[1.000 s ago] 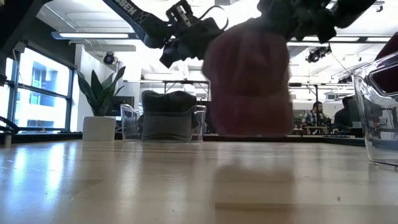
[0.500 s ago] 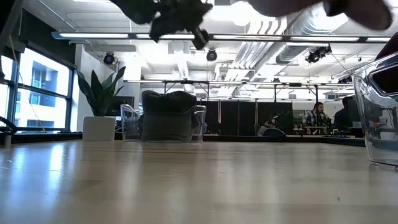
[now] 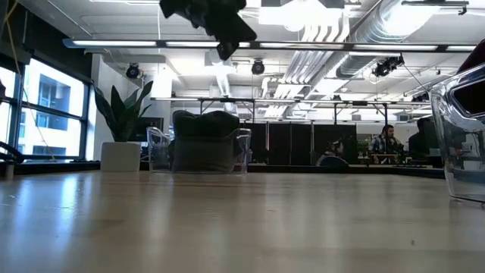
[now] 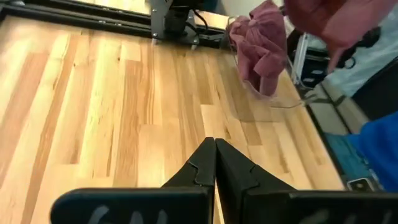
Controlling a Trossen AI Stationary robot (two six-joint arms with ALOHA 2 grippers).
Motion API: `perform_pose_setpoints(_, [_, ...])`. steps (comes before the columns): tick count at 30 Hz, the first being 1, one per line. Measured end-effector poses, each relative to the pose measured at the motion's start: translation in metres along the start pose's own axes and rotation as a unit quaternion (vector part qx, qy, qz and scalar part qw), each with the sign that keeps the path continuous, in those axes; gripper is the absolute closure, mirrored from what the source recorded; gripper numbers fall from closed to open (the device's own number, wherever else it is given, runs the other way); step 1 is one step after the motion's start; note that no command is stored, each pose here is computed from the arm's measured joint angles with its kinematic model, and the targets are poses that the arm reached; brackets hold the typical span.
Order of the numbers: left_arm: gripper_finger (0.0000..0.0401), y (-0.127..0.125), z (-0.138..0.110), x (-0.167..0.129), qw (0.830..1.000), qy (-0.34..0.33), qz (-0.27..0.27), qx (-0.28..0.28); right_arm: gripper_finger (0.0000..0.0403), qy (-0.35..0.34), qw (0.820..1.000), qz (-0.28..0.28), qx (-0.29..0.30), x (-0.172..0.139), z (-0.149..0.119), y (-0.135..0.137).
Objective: Pick & Place hat
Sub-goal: Put the red cap into the bottom transparent bin
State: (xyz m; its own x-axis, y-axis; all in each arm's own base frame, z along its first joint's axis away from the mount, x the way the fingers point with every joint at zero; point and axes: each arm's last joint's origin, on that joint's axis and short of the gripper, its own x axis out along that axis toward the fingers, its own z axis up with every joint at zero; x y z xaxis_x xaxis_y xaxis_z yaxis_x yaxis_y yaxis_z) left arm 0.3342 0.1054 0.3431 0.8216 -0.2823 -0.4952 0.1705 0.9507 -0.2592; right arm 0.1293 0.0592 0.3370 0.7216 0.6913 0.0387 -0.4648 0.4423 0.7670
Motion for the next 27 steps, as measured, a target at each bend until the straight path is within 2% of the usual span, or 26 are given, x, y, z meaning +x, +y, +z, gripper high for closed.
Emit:
perform_pose_setpoints(4, [0.04, -0.017, 0.0, 0.011, 0.999, 0.013, 0.025, 0.02, 0.04, 0.044, 0.996, -0.074, 0.027, 0.003, -0.024, -0.002])
perform_pose_setpoints(8, [0.04, -0.034, 0.0, 0.021, 0.997, 0.023, 0.059, 0.053, 0.04, 0.038, 0.991, -0.126, 0.027, 0.001, -0.04, 0.003])
perform_pose_setpoints(13, [0.04, -0.046, 0.0, 0.027, 0.992, 0.032, 0.102, 0.072, 0.0401, 0.014, 0.99, -0.14, 0.027, 0.0, -0.053, 0.015])
perform_pose_setpoints(19, [0.04, -0.046, -0.001, 0.028, 0.99, 0.036, 0.116, 0.07, 0.0402, -0.057, 0.99, -0.129, 0.028, 0.011, -0.057, 0.028])
perform_pose_setpoints(27, [0.04, -0.045, -0.001, 0.027, 0.988, 0.035, 0.129, 0.07, 0.0402, -0.026, 0.985, -0.162, 0.056, 0.025, -0.079, 0.027])
